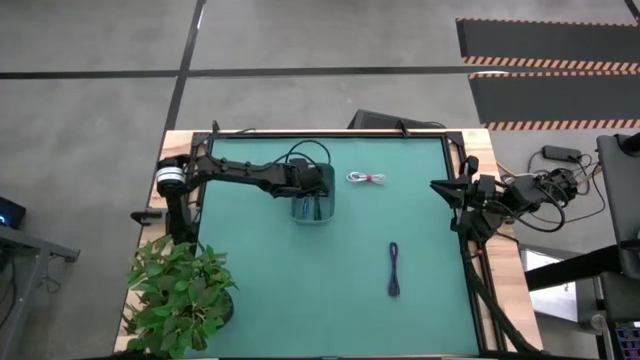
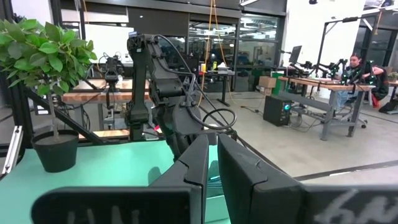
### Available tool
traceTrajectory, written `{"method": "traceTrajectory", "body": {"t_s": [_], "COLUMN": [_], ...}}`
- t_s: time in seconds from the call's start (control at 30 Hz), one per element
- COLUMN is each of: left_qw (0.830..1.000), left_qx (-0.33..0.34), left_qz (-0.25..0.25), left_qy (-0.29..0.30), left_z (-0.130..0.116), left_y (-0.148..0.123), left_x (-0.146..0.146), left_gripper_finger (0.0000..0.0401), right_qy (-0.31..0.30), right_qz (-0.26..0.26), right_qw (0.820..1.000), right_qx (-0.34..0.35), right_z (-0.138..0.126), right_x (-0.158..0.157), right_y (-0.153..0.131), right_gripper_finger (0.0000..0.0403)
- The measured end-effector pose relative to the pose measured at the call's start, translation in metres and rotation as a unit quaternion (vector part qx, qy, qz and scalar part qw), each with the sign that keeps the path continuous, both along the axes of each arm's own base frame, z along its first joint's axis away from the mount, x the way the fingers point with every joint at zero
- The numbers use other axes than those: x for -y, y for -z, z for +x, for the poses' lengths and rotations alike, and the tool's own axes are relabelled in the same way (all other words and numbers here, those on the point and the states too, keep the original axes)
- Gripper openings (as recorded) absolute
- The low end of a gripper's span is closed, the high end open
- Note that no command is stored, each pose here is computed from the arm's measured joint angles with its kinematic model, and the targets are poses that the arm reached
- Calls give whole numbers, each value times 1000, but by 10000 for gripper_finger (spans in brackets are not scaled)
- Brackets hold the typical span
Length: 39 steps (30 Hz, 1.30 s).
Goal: Pick and place USB-C Cables
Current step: Put the blue white charger cable into the bin
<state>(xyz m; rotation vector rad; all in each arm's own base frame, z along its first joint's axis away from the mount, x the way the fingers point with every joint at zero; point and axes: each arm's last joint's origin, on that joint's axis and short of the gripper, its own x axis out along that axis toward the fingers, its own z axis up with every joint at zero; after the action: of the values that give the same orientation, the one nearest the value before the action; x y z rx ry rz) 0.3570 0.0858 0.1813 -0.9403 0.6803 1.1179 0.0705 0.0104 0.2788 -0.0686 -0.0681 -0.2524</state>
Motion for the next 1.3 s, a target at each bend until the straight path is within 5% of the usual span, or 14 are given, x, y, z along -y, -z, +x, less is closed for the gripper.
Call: {"method": "traceTrajectory", "body": {"t_s": [1.3], "left_qw": [1000], "left_qx": [7], "left_qz": [-3], "left_qy": [-7], "left_z": [-2], "left_y": [7], "left_x": [2], "left_gripper_finger": [15], "right_qy": [0], "right_qz": [0], "right_qw": [1000], "right_qx": [0], "right_z": [0], "right_x": [0], "right_y": [0], "right_gripper_finger": [27]}}
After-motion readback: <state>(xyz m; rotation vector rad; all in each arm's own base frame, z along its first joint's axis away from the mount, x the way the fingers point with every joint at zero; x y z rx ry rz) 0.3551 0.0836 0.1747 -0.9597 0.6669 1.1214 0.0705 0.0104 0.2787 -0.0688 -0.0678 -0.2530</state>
